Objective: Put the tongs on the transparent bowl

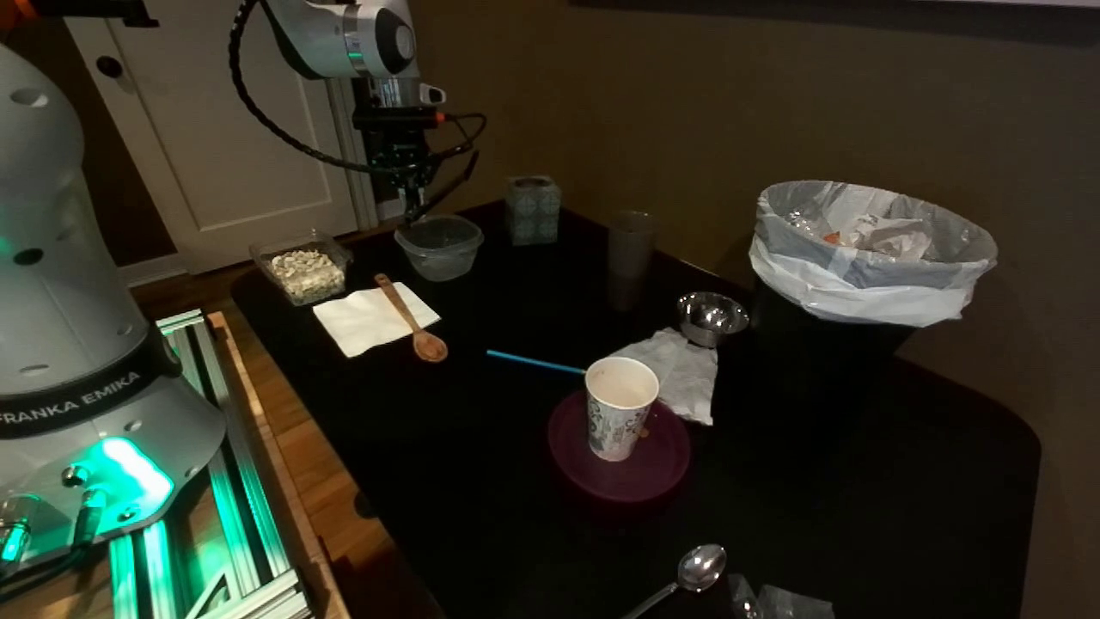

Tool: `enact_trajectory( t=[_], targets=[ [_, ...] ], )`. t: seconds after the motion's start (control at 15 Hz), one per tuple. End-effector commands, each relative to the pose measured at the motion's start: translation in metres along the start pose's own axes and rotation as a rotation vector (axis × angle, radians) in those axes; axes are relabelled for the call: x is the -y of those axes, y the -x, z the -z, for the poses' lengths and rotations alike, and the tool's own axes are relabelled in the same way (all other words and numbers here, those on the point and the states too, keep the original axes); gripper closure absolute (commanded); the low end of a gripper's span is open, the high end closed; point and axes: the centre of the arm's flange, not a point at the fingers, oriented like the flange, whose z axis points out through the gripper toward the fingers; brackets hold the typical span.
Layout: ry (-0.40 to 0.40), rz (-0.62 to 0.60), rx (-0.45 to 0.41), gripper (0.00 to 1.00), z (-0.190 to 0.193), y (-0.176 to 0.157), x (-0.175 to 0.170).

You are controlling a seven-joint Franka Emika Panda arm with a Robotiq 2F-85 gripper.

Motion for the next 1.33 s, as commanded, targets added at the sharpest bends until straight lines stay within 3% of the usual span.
enact_trajectory(
  t=[0.0,0.33,0.73,1.27],
  targets=[
    [-0.015,0.091,0.014,0.97,-0.010,-0.014,0.004],
    [-0.037,0.108,0.035,0.97,-0.024,-0.013,-0.010],
    [-0.050,0.153,0.128,0.97,-0.039,-0.012,-0.026],
    [-0.083,0.173,0.164,0.97,-0.051,-0.014,-0.037]
  ],
)
